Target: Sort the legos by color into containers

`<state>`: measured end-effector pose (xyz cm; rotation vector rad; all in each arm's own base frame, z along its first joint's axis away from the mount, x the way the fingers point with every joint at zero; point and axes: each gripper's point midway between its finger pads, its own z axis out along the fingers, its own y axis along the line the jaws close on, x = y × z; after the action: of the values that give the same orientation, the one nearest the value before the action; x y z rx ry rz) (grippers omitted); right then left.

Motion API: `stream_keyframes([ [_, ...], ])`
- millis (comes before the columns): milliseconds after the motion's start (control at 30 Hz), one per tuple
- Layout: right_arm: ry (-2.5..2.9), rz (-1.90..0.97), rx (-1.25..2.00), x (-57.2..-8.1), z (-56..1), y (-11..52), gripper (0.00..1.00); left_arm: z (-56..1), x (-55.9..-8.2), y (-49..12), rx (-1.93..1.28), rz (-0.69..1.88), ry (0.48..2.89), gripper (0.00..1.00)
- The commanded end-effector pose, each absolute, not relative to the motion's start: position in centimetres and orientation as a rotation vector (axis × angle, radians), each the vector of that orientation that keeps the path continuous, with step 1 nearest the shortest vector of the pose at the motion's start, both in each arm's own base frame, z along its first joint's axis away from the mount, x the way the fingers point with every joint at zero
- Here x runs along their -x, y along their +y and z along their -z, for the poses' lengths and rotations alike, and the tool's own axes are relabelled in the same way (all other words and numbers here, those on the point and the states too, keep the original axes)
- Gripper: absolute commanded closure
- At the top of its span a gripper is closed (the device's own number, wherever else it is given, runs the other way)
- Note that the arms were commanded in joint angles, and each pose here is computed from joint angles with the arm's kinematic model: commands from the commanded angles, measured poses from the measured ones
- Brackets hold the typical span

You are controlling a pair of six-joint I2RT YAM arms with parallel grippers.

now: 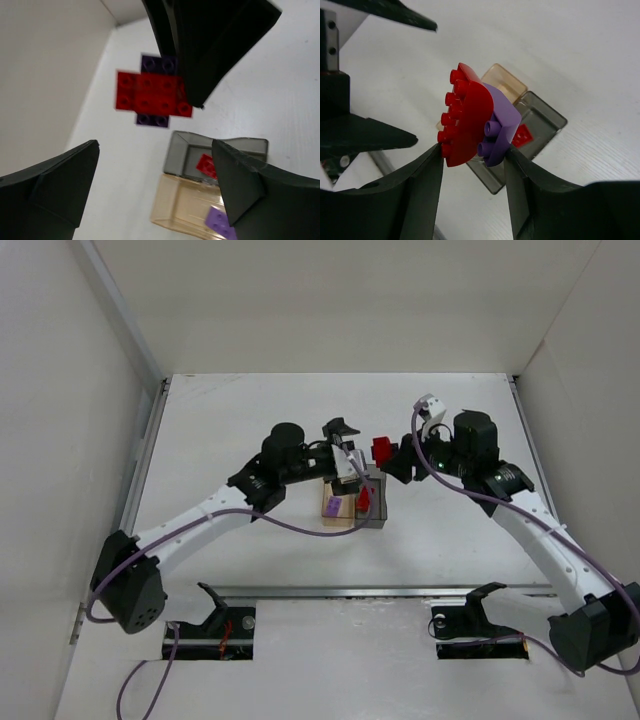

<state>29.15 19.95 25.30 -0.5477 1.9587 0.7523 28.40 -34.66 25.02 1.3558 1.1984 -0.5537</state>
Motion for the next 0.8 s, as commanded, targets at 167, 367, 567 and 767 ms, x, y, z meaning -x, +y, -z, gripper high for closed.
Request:
stream_keyframes([
  [167, 1.858, -0.93, 0.707, -27.4, -28.0, 22.6, 1.0, -27.9, -25.3, -34.7, -1.556, 0.423, 0.817, 0.0],
  [367, 1.836, -0.972, 0.717, -26.7, -28.6, 24.0, 1.0, -27.7, -24.6, -36.1, -1.569, 0.473, 0.815, 0.0],
  [567, 1.837, -0.96, 0.702, -26.6, -28.5, 24.7, 1.0, -28.2, -24.8, -36.8, -1.535, 0.504, 0.838, 0.0],
  [767, 1.839, -0.94, 0.699, -26.4, -28.3, 24.9, 1.0, -28.2, -26.5, -36.4, -1.479, 0.44, 0.915, 0.2],
])
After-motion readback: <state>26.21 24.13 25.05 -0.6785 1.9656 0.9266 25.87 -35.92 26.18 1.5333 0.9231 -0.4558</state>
